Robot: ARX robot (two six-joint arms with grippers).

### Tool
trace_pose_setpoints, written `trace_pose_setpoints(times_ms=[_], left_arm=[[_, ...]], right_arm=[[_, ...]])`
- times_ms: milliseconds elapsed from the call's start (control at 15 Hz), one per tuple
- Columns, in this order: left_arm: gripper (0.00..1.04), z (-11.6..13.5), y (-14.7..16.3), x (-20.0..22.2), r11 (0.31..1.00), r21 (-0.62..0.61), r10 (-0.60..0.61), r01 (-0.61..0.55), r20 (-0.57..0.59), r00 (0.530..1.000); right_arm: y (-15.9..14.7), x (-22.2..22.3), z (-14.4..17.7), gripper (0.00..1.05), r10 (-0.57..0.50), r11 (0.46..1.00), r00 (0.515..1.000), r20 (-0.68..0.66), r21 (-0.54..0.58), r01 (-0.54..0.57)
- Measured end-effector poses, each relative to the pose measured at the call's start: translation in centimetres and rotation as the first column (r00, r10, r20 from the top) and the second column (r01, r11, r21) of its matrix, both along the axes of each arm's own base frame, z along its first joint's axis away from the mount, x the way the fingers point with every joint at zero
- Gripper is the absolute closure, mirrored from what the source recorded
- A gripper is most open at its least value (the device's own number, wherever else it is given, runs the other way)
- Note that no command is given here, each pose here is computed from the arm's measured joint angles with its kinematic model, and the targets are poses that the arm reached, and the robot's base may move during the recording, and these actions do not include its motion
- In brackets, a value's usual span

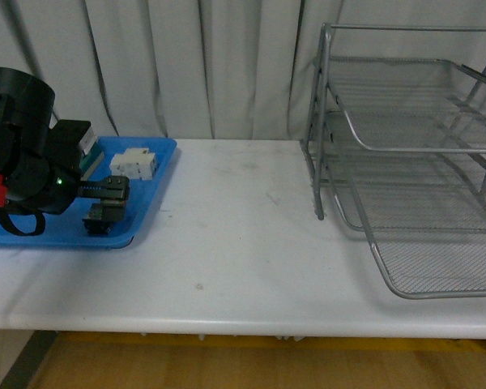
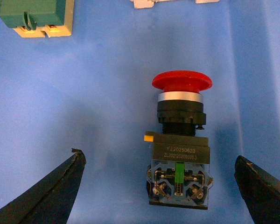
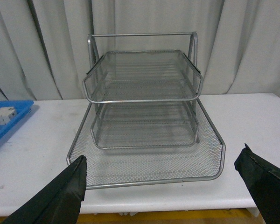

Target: Place button on rack with both arms

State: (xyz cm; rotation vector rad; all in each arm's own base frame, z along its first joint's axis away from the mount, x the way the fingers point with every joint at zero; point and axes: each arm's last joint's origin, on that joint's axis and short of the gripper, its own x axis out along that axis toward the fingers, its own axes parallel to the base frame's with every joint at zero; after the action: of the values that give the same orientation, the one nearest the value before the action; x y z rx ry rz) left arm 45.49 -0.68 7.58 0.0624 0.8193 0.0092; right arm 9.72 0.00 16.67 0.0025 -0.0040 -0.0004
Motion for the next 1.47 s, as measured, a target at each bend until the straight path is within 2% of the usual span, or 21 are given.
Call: trace_pose_setpoints(times_ms=[400, 533, 667, 733, 1067, 1133, 1200, 1333, 1467], left_arm=[[0.08, -0.9, -0.8, 0.5, 1.000, 0.022, -0.017, 0.018, -0.018, 1.000], [0.29, -1.0, -1.2, 0.6, 0.999, 0.026, -0.026, 0.027, -0.014, 1.000], [0.58, -1.8, -1.4, 0.5, 0.999, 0.033, -0.028, 0.029, -0.032, 0.999], [0.66, -1.9, -1.4, 0.5, 0.999, 0.034, -0.026, 0.027, -0.029, 0.999], [0.68, -1.4, -1.5, 0.1, 0.999, 0.027, -0.025, 0.025, -0.014, 1.000], [0.68, -0.6, -1.5, -0.4, 1.000, 0.011, -0.025, 0.025, -0.002, 1.000], [0.68, 1.3, -1.5, -1.0, 1.000, -0.012, -0.022, 0.022, 0.037, 0.999], [0.69, 8.1, -1.5, -4.3, 0.996, -0.070, -0.039, 0.053, 0.181, 0.983], [0.69, 11.0, -1.5, -8.1, 0.992, -0.098, -0.048, 0.073, 0.235, 0.971]], right_arm=[[0.0, 0.0, 0.0, 0.06, 0.000, 1.000, 1.000, 0.000, 0.000, 0.000], [0.0, 0.0, 0.0, 0.06, 0.000, 1.000, 1.000, 0.000, 0.000, 0.000], [0.0, 0.0, 0.0, 0.06, 0.000, 1.000, 1.000, 0.000, 0.000, 0.000], [0.0, 0.0, 0.0, 0.06, 0.000, 1.000, 1.000, 0.000, 0.000, 0.000], [0.0, 0.0, 0.0, 0.06, 0.000, 1.000, 1.000, 0.000, 0.000, 0.000], [0.0, 0.0, 0.0, 0.06, 0.000, 1.000, 1.000, 0.000, 0.000, 0.000], [0.0, 0.0, 0.0, 0.06, 0.000, 1.000, 1.000, 0.000, 0.000, 0.000], [0.0, 0.0, 0.0, 0.06, 0.000, 1.000, 1.000, 0.000, 0.000, 0.000], [0.0, 0.0, 0.0, 0.06, 0.000, 1.000, 1.000, 0.000, 0.000, 0.000]])
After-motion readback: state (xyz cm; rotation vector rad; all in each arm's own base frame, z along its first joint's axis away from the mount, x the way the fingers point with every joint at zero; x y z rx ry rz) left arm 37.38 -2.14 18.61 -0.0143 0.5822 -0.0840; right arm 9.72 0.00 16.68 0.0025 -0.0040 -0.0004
